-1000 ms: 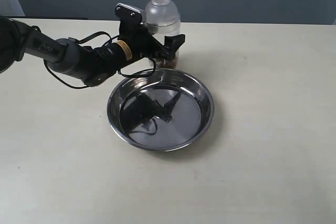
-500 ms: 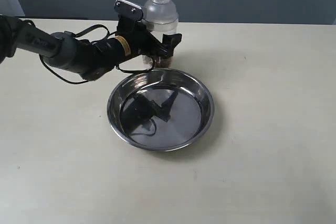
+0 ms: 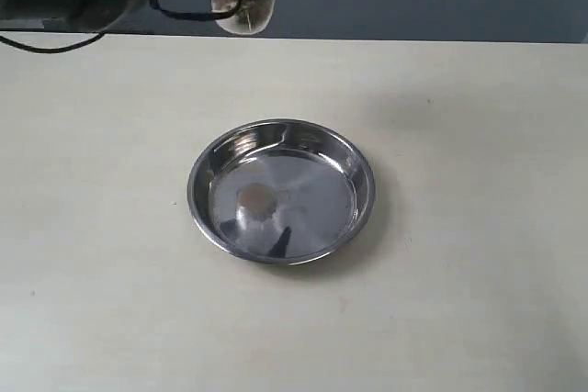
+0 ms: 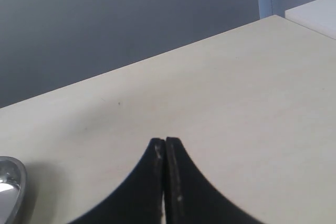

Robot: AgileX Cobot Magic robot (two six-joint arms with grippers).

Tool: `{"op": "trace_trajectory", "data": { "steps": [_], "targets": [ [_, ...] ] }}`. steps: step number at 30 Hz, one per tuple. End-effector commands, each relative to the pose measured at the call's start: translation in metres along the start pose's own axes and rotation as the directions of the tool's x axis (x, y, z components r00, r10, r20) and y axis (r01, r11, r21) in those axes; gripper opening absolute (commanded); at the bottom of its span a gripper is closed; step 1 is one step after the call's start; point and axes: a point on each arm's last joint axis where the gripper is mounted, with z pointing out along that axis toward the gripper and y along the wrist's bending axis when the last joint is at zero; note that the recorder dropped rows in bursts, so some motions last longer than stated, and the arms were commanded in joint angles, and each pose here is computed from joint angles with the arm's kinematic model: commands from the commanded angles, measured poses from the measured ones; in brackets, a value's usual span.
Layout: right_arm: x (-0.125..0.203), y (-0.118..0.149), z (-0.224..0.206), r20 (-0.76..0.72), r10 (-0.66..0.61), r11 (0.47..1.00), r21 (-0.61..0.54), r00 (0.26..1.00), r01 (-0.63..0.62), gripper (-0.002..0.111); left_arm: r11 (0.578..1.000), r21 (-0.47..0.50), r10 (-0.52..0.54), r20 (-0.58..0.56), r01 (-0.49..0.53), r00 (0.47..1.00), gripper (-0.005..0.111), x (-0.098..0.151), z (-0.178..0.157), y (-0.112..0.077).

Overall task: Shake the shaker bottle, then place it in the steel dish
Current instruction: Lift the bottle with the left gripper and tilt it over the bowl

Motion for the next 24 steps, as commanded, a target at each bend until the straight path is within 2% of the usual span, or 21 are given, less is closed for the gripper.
{"op": "trace_trajectory", "data": {
  "steps": [1, 3, 5, 7, 9, 10, 11, 12, 13, 14, 15, 16, 17, 18, 19, 20, 21, 22, 24],
  "targets": [
    [0.000, 0.000, 0.000, 0.009, -0.006, 1.000, -0.001, 1.000, 0.006, -0.001, 0.989, 0.126, -0.067, -0.034, 0.071, 0.997, 0.000, 0.031, -0.030, -0.021],
    [0.000, 0.000, 0.000, 0.009, -0.006, 1.000, -0.001, 1.000, 0.006, -0.001, 0.975, 0.200, -0.098, 0.004, 0.096, 0.995, 0.000, 0.045, -0.044, -0.031],
    [0.000, 0.000, 0.000, 0.009, -0.006, 1.000, -0.001, 1.000, 0.006, -0.001, 0.975, 0.200, -0.109, 0.072, 0.093, 0.991, 0.000, 0.042, -0.056, -0.033],
    [0.000, 0.000, 0.000, 0.009, -0.006, 1.000, -0.001, 1.000, 0.006, -0.001, 0.981, 0.183, -0.093, 0.154, 0.064, 0.984, 0.000, 0.020, -0.070, -0.033],
    [0.000, 0.000, 0.000, 0.009, -0.006, 1.000, -0.001, 1.000, 0.006, -0.001, 0.978, 0.208, -0.074, 0.249, 0.021, 0.966, 0.000, -0.009, -0.086, -0.039],
    [0.000, 0.000, 0.000, 0.009, -0.006, 1.000, -0.001, 1.000, 0.006, -0.001, 0.981, 0.194, -0.075, 0.231, 0.030, 0.970, 0.000, -0.011, -0.088, -0.040],
    [0.000, 0.000, 0.000, 0.009, -0.006, 1.000, -0.001, 1.000, 0.006, -0.001, 0.980, 0.153, -0.145, 0.140, 0.123, 0.980, 0.000, 0.001, -0.084, -0.040],
    [0.000, 0.000, 0.000, 0.009, -0.006, 1.000, -0.001, 1.000, 0.006, -0.001, 0.970, 0.101, -0.224, 0.032, 0.220, 0.974, 0.000, 0.020, -0.077, -0.041],
    [0.000, 0.000, 0.000, 0.009, -0.006, 1.000, -0.001, 1.000, 0.006, -0.001, 0.962, 0.045, -0.263, -0.092, 0.268, 0.960, 0.000, 0.051, -0.070, -0.043],
    [0.000, 0.000, 0.000, 0.009, -0.006, 1.000, -0.001, 1.000, 0.006, -0.001, 0.962, 0.033, -0.260, -0.184, 0.271, 0.948, 0.000, 0.077, -0.065, -0.047],
    [0.000, 0.000, 0.000, 0.009, -0.006, 1.000, -0.001, 1.000, 0.006, -0.001, 0.961, 0.073, -0.246, -0.211, 0.266, 0.946, 0.000, 0.089, -0.065, -0.054],
    [0.000, 0.000, 0.000, 0.009, -0.006, 1.000, -0.001, 1.000, 0.006, -0.001, 0.956, 0.155, -0.222, -0.180, 0.250, 0.958, 0.000, 0.088, -0.069, -0.062],
    [0.000, 0.000, 0.000, 0.009, -0.006, 1.000, -0.001, 1.000, 0.006, -0.001, 0.942, 0.261, -0.197, -0.088, 0.213, 0.976, 0.000, 0.074, -0.075, -0.072],
    [0.000, 0.000, 0.000, 0.009, -0.006, 1.000, -0.001, 1.000, 0.006, -0.001, 0.933, 0.312, -0.191, 0.009, 0.179, 0.982, 0.000, 0.053, -0.082, -0.076],
    [0.000, 0.000, 0.000, 0.009, -0.006, 1.000, -0.001, 1.000, 0.006, -0.001, 0.931, 0.333, -0.201, 0.119, 0.151, 0.972, 0.000, 0.026, -0.089, -0.077],
    [0.000, 0.000, 0.000, 0.009, -0.006, 1.000, -0.001, 1.000, 0.006, -0.001, 0.945, 0.305, -0.183, 0.187, 0.120, 0.965, 0.000, 0.004, -0.095, -0.074],
    [0.000, 0.000, 0.000, 0.009, -0.006, 1.000, -0.001, 1.000, 0.006, -0.001, 0.960, 0.260, -0.155, 0.195, 0.102, 0.968, 0.000, -0.005, -0.099, -0.071],
    [0.000, 0.000, 0.000, 0.009, -0.006, 1.000, -0.001, 1.000, 0.006, -0.001, 0.971, 0.195, -0.166, 0.131, 0.138, 0.977, 0.000, -0.001, -0.098, -0.067],
    [0.000, 0.000, 0.000, 0.009, -0.006, 1.000, -0.001, 1.000, 0.006, -0.001, 0.975, 0.132, -0.174, -0.059, 0.181, 0.983, 0.000, 0.037, -0.092, -0.069]
  ]
}}
